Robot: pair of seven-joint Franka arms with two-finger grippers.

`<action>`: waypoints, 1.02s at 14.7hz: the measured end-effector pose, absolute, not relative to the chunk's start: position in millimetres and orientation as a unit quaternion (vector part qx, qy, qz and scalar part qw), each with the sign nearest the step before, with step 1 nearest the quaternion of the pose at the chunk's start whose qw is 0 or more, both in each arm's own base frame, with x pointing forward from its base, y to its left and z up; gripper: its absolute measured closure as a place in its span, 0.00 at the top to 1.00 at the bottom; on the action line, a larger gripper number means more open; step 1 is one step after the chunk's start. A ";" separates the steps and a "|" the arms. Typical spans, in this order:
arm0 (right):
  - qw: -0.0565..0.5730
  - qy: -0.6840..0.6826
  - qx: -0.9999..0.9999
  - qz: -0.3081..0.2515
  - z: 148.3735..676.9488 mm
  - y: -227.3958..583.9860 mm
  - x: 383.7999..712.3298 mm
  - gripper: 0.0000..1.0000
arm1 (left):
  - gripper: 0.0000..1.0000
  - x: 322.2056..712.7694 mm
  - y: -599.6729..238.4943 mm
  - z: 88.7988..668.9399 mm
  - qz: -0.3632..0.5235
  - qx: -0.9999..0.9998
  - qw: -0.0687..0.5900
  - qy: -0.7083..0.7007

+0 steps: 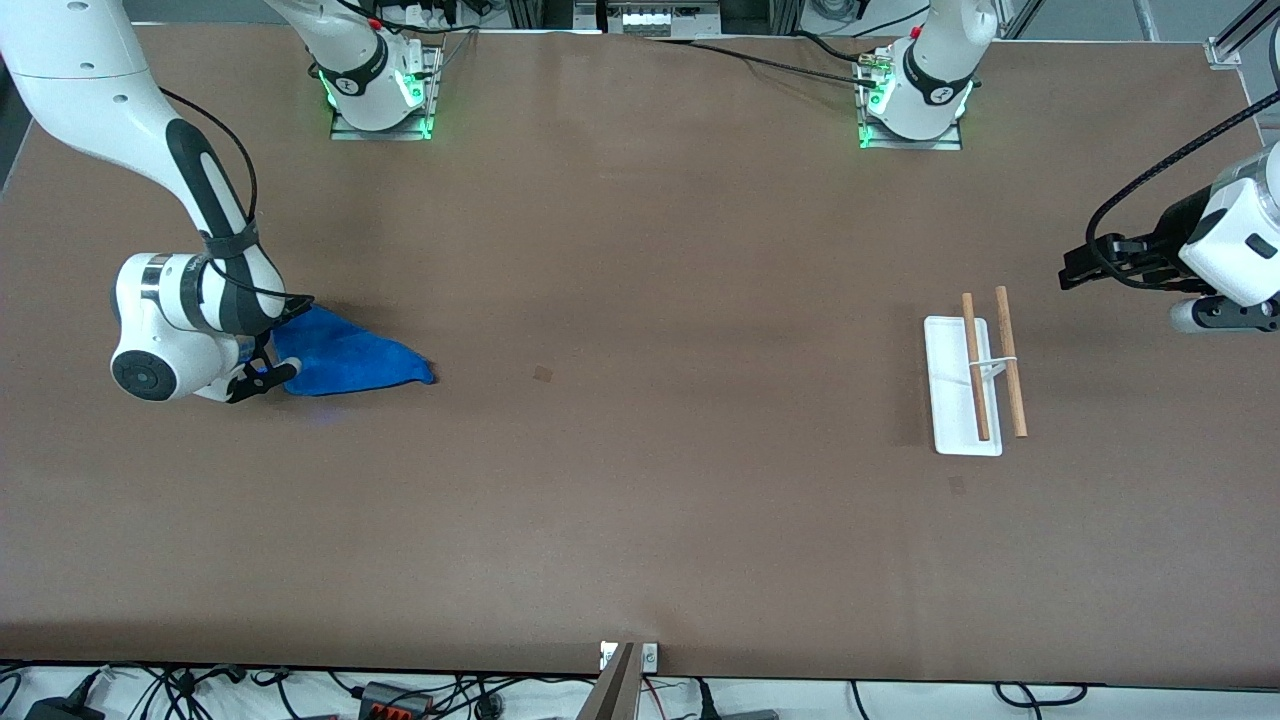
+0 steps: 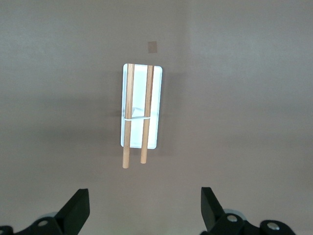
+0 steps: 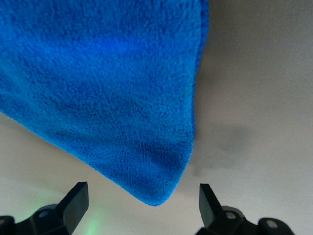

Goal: Pass towel and hang on rack
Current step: 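Lower the right gripper onto the blue towel corner and close it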

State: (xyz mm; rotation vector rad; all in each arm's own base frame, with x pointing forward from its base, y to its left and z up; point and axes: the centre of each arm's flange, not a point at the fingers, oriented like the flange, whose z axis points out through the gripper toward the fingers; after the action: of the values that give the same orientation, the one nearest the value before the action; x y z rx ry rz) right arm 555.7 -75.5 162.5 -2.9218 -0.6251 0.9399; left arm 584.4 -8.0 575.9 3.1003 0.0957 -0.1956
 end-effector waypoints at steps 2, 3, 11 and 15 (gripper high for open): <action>0.005 -0.200 -0.933 0.300 160.4 -75.2 554.0 0.99 | 1.00 584.4 -8.0 575.9 -0.063 0.997 0.017 0.031; 0.005 -0.201 -0.933 0.299 158.8 -75.0 552.8 0.96 | 1.00 584.4 -8.0 575.9 -0.063 0.997 0.017 0.031; 0.006 -0.203 -0.932 0.299 149.6 -74.8 544.2 0.63 | 1.00 584.4 -8.0 575.9 -0.063 0.997 0.017 0.031; 0.004 -0.204 -0.933 0.296 151.2 -75.6 545.0 0.36 | 1.00 584.4 -8.0 575.9 -0.063 0.997 0.017 0.031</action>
State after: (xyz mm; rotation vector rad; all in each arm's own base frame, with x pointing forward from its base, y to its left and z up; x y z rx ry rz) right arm 545.0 -75.6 151.2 -2.9242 -0.6385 0.9268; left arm 584.4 -8.0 575.9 3.1003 0.0957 -0.1956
